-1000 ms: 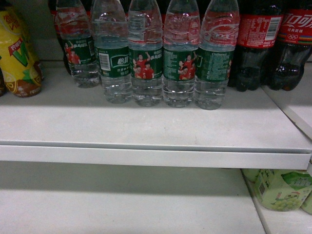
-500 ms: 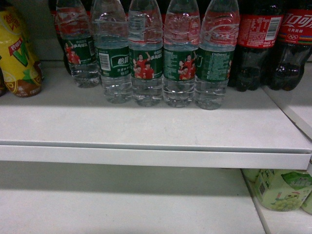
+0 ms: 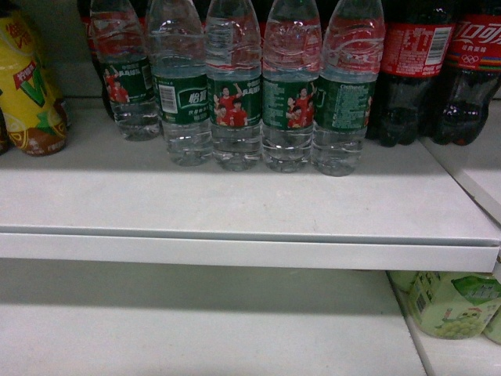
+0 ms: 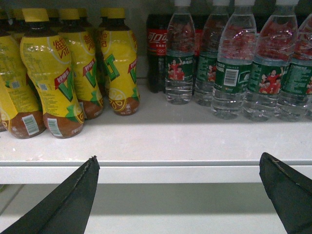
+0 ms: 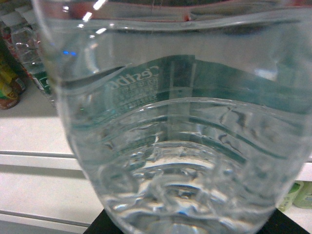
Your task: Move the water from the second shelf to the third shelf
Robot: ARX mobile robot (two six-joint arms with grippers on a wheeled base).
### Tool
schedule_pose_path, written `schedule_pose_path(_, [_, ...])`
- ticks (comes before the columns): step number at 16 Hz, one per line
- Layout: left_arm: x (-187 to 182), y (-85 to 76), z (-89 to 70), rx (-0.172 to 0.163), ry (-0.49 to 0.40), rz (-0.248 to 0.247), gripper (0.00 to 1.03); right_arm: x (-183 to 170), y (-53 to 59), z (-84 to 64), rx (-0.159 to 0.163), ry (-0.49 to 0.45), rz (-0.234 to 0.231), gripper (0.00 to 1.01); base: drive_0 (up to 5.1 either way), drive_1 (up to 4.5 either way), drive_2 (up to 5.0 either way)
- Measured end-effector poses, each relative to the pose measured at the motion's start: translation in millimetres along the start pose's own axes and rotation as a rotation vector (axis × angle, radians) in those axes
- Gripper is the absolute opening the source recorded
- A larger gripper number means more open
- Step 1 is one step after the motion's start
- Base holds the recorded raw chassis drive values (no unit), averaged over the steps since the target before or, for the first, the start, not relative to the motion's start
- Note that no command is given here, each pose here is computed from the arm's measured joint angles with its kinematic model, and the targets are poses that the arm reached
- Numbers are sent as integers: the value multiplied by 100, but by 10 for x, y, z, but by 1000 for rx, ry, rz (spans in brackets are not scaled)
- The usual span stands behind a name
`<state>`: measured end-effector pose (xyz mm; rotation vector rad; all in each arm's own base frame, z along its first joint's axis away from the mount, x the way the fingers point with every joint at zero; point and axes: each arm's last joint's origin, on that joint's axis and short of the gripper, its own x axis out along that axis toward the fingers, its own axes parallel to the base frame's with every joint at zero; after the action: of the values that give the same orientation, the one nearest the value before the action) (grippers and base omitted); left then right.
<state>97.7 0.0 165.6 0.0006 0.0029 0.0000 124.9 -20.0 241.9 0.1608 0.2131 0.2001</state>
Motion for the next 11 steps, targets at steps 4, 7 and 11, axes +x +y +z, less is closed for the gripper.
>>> schedule_pose_path(4, [0, 0, 0, 0, 0, 0, 98, 1, 0, 0, 4, 0, 0, 37, 0, 0, 0])
schedule_pose_path(7, [0, 0, 0, 0, 0, 0, 98, 1, 0, -1, 4, 1, 0, 37, 0, 0, 0])
schedule_pose_path(11, [0, 0, 0, 0, 0, 0, 98, 1, 0, -1, 4, 1, 0, 37, 0, 0, 0])
